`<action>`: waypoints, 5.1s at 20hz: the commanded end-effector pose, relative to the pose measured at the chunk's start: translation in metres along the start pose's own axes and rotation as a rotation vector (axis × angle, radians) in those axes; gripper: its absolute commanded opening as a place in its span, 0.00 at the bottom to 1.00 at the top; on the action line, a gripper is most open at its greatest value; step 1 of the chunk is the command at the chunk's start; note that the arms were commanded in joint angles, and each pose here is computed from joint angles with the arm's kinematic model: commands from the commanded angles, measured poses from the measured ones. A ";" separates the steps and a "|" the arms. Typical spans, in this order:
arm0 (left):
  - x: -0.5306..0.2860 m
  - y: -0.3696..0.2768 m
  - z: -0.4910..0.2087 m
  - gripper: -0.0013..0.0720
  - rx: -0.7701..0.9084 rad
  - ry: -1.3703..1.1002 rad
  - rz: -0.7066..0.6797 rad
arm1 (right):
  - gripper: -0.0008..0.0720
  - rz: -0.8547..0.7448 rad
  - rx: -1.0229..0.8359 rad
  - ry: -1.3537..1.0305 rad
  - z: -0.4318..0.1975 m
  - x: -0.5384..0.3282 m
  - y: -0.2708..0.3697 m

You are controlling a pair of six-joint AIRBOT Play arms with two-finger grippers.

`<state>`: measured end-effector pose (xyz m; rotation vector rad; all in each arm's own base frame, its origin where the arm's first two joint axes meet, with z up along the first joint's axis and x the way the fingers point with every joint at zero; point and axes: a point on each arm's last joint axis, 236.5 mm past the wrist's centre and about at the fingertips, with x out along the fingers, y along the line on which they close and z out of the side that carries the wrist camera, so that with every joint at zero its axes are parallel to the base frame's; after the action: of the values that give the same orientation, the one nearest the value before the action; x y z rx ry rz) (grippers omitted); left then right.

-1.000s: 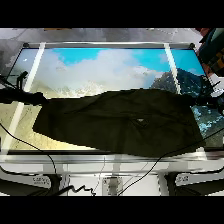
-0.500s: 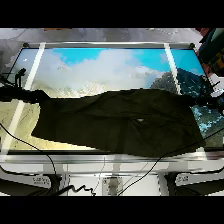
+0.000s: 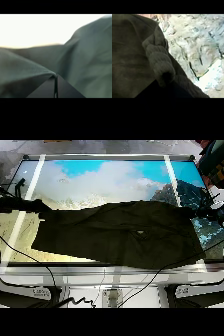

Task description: Fold the clothes and pants, and hang the long-sleeved shirts on hangers.

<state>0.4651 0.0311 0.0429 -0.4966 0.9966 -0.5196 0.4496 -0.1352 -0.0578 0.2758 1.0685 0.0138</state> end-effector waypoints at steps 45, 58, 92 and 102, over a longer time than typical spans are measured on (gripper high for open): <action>-0.022 0.049 0.098 0.04 -0.142 -0.434 -0.068 | 0.06 -0.107 0.123 -0.201 0.046 -0.009 -0.027; -0.110 0.001 0.115 0.04 0.008 -0.531 0.020 | 0.06 -0.143 0.085 -0.221 0.052 -0.017 -0.033; -0.116 0.097 -0.001 0.04 -0.204 -0.081 0.467 | 0.06 -0.294 0.339 -0.027 -0.064 -0.189 -0.128; -0.132 0.070 -0.095 0.05 -0.171 -0.020 0.648 | 0.51 -0.044 0.902 0.002 -0.175 -0.148 -0.129</action>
<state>0.3576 0.1682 0.0599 -0.2668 1.0914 0.1511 0.1984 -0.2517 -0.0233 0.9174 1.1500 -0.5185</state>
